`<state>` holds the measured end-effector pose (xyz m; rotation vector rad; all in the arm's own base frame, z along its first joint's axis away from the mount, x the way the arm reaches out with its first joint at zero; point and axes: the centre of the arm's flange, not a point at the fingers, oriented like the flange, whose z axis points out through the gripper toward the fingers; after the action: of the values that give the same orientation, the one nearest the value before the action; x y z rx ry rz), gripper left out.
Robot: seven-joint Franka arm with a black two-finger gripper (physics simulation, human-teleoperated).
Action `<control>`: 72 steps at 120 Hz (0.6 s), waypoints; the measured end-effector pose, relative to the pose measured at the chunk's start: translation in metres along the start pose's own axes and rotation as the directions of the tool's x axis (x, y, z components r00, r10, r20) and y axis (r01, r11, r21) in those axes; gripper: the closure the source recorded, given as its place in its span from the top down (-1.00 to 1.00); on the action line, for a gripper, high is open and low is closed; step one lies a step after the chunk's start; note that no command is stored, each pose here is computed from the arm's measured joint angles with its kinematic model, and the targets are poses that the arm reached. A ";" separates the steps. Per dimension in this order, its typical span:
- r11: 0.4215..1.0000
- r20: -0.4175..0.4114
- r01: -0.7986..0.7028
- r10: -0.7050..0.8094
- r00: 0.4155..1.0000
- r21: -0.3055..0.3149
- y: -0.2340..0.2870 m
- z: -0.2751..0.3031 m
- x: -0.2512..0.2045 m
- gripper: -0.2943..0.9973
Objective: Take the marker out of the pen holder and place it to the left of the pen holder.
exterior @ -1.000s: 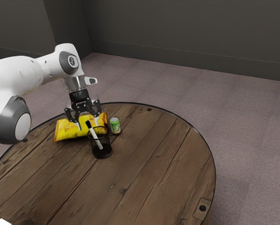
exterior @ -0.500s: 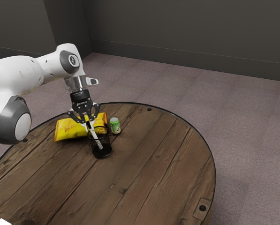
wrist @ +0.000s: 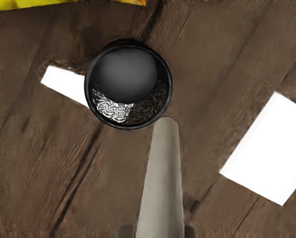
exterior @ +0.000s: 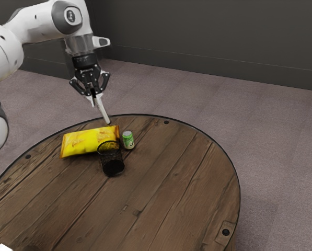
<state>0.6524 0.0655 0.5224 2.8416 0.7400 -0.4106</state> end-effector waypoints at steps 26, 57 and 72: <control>0.932 0.040 0.075 -0.095 0.995 0.355 -0.033 0.030 -0.026 -0.64; 0.769 0.155 0.168 -0.328 0.932 0.617 -0.095 0.114 -0.021 -0.64; 0.717 0.195 0.195 -0.422 0.885 0.669 -0.116 0.149 -0.023 -0.64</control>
<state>0.5425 0.1199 0.3772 3.0681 1.2026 -1.4187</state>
